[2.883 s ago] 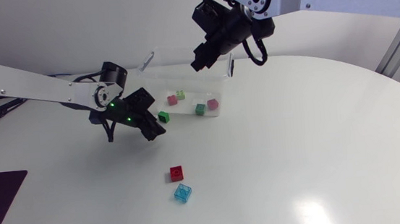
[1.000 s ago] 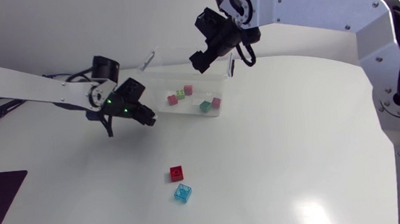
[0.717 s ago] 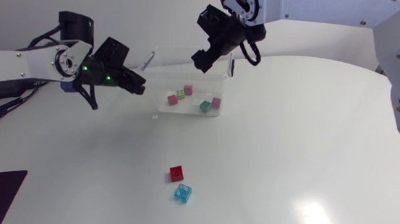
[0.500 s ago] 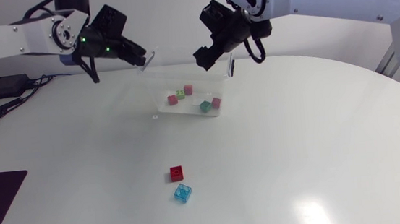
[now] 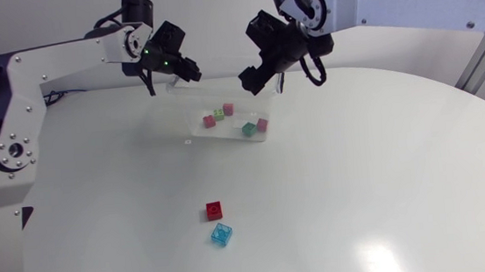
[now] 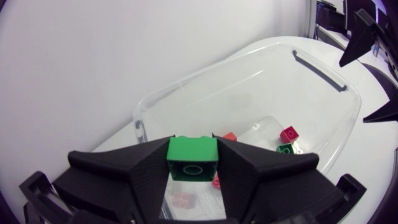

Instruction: Place the duplo bricks in the container

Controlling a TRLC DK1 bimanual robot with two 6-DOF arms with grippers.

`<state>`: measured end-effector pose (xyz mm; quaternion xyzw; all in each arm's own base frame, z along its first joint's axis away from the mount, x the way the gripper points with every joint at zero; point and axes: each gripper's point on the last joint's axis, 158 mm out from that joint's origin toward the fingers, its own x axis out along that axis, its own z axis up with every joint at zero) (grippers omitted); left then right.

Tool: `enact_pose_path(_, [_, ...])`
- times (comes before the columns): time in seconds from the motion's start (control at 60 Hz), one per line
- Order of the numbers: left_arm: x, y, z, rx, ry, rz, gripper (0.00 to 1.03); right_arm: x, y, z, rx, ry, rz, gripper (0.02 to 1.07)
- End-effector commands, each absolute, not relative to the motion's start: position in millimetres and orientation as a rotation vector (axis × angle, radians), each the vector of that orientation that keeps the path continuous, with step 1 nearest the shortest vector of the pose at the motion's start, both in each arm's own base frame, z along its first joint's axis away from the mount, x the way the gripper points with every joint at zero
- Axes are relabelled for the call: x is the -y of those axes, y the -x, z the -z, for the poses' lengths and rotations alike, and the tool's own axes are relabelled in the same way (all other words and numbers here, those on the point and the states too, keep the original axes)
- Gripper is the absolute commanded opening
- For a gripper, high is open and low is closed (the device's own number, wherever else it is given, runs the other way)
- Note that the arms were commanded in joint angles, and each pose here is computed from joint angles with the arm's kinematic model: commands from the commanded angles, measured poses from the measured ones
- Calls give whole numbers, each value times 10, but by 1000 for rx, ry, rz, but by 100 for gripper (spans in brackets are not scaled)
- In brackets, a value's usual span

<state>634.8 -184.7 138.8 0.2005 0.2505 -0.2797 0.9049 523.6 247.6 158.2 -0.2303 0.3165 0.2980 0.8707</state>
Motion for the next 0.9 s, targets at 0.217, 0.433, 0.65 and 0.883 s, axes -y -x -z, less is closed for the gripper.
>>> enact_pose_path(0.217, [1939, -6255, -1365, -546, -406, 603, 98, -2411, -5208, -1730, -633, 476, -606, 102])
enact_pose_path(0.433, [1913, -6050, -1280, -604, -417, 617, 98, -2391, -5161, -1786, -629, 474, -604, 102])
enact_pose_path(0.65, [1903, -5828, -1320, -627, -433, 618, 98, -2341, -5087, -1839, -626, 476, -602, 102])
enact_pose_path(0.883, [1975, -5716, -1375, -628, -453, 612, 98, -2249, -5029, -1901, -623, 473, -590, 102])
